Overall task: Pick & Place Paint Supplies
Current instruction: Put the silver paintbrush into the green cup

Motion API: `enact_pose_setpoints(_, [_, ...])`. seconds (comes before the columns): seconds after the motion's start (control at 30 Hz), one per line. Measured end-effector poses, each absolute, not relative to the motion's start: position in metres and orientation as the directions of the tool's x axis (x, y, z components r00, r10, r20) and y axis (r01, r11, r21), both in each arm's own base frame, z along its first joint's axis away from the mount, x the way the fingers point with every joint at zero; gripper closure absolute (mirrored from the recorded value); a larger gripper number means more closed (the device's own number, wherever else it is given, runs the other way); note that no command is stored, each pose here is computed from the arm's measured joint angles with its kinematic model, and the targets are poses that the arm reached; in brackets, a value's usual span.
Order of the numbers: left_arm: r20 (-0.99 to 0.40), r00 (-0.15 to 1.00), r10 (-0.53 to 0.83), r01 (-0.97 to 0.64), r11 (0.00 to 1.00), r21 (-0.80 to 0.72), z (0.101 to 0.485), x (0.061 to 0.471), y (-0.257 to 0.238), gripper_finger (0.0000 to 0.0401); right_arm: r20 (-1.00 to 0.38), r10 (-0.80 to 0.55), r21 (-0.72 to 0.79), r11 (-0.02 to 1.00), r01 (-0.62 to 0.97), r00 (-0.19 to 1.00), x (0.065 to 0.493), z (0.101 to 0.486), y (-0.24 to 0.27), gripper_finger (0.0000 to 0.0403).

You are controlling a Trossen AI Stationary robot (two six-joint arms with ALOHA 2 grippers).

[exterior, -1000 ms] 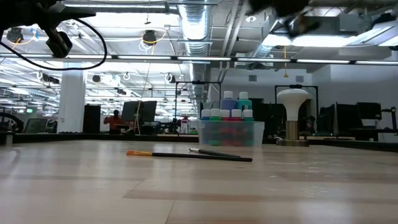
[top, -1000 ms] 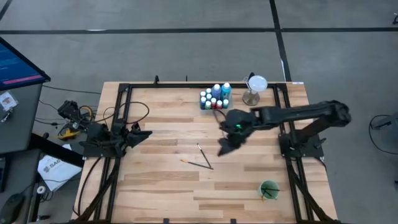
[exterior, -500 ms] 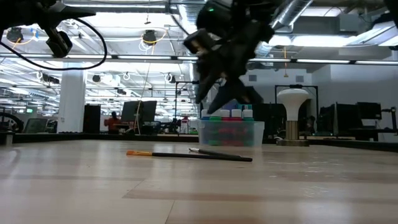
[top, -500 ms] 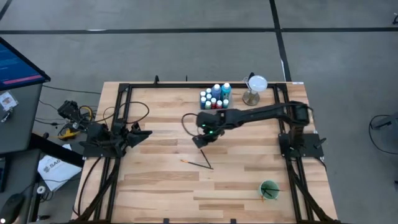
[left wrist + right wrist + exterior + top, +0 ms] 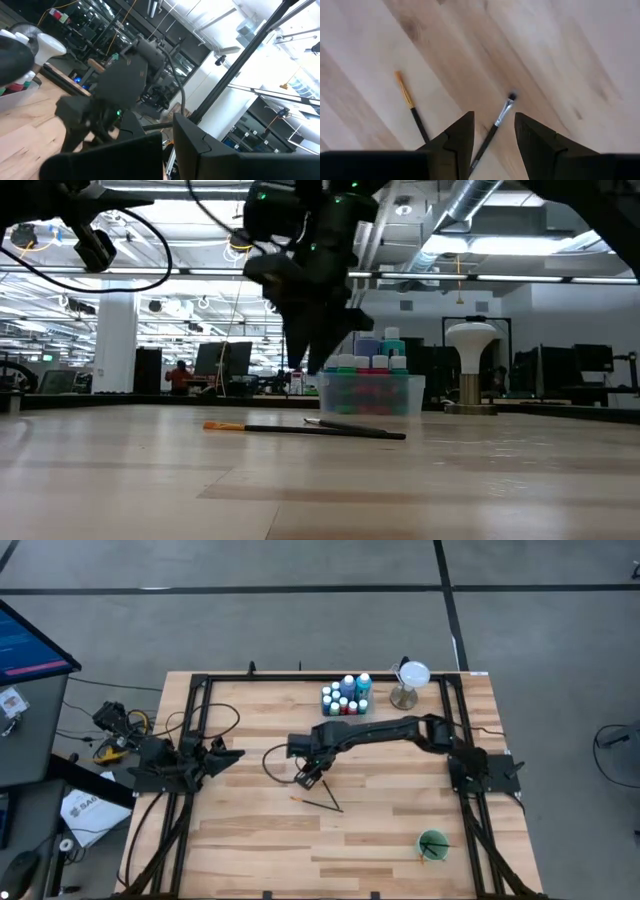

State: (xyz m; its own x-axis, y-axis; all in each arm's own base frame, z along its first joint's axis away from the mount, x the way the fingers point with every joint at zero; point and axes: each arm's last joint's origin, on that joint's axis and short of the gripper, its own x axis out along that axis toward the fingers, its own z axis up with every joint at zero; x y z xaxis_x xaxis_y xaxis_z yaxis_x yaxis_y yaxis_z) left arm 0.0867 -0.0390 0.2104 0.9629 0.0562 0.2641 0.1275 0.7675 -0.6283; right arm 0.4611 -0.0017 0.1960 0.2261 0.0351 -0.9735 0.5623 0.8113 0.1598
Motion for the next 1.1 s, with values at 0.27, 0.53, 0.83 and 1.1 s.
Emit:
enact_pose_setpoints(0.27, [0.264, 0.963, 0.056, 0.127, 0.768, -0.628, 0.21, 0.087, -0.039, 0.0399, -0.987, 0.005, 0.1, 0.802, 0.589, 0.162, 0.465, 0.176, -0.004, 0.0267])
enact_pose_setpoints(0.53, [0.263, 0.963, 0.056, 0.127, 0.768, -0.628, 0.21, 0.087, -0.039, 0.0399, -0.988, -0.035, 0.065, 0.778, 0.625, 0.147, 0.463, 0.175, -0.014, 0.0267])
enact_pose_setpoints(0.83, [0.263, 0.963, 0.056, 0.127, 0.768, -0.628, 0.21, 0.087, -0.039, 0.0399, -0.983, -0.084, 0.035, 0.785, 0.618, 0.162, 0.465, 0.173, -0.004, 0.0267])
enact_pose_setpoints(1.1, [0.263, 0.963, 0.056, 0.127, 0.768, -0.628, 0.21, 0.087, -0.039, 0.0399, -0.993, -0.056, 0.021, 0.786, 0.618, 0.105, 0.466, 0.151, 0.0, 0.0267])
